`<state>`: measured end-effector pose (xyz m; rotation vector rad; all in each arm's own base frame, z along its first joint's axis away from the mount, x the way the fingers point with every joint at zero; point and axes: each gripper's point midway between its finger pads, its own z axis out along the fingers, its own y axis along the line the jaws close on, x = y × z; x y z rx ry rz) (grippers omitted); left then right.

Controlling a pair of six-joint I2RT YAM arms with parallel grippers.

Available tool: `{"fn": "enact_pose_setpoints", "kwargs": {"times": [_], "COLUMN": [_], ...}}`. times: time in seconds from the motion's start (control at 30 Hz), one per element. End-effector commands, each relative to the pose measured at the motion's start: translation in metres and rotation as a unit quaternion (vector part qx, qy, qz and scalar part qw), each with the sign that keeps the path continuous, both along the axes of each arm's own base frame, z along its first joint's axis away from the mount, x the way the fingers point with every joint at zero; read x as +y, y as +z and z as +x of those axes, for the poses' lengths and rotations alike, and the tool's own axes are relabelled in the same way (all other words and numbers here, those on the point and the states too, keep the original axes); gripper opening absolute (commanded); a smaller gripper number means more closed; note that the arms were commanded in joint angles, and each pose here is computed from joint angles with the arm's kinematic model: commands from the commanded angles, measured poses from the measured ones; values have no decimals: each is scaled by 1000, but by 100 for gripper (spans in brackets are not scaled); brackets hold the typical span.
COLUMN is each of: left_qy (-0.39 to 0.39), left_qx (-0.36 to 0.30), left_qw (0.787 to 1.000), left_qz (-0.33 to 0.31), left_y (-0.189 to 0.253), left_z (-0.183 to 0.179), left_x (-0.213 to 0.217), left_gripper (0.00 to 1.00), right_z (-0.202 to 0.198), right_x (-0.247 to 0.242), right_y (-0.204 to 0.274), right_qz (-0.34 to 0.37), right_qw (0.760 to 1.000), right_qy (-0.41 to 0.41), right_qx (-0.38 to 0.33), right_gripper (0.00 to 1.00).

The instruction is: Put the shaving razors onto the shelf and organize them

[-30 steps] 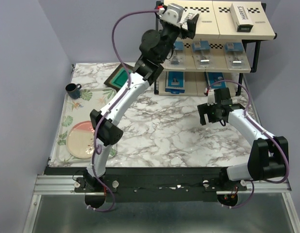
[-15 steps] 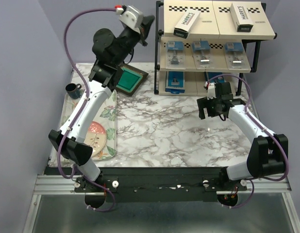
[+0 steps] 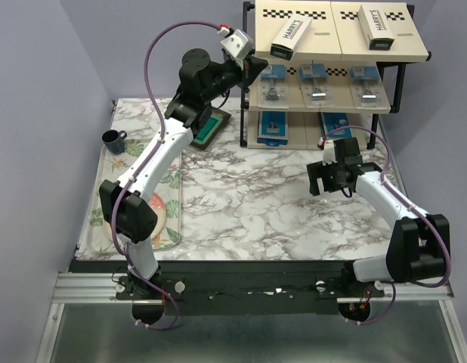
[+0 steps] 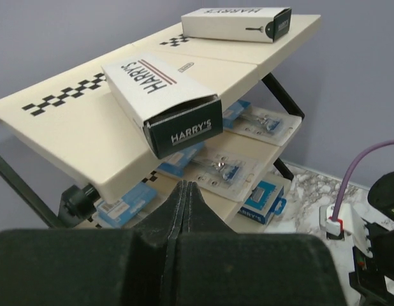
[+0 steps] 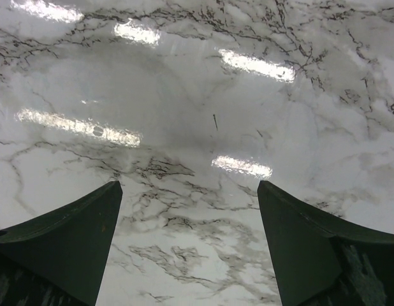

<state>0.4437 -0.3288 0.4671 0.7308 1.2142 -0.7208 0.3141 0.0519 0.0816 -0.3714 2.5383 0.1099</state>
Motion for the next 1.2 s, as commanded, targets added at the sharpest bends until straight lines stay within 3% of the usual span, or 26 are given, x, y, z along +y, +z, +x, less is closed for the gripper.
{"fn": "enact_pose_setpoints", "kwargs": {"times": [0.0,0.57,0.83,0.97,1.17], "left_qy": [-2,-10,-39,-62,-26], "left_qx": [-23,-57,-97,-123,-105], "left_qw": [999,996,991,985,990], "left_qz": [-36,-65,-86,-103,-86], "left_y": [24,27,40,86,88], "left_z": [2,21,-4,-45,-49], "left_x": [-21,-100,-130,-102,-38], "left_gripper": [0,0,0,0,0], "right_z": [-6,-4,-4,-3,-1], "right_x": [0,-9,-9,-10,-8], "right_y": [-1,-5,-7,-8,-9], "right_qz": [15,13,15,14,19], "right_qw": [1000,1000,1000,1000,1000], "right_qy": [-7,-19,-21,-22,-22], "right_qx": [-4,-7,0,0,0], "right_gripper": [95,95,95,95,95]}}
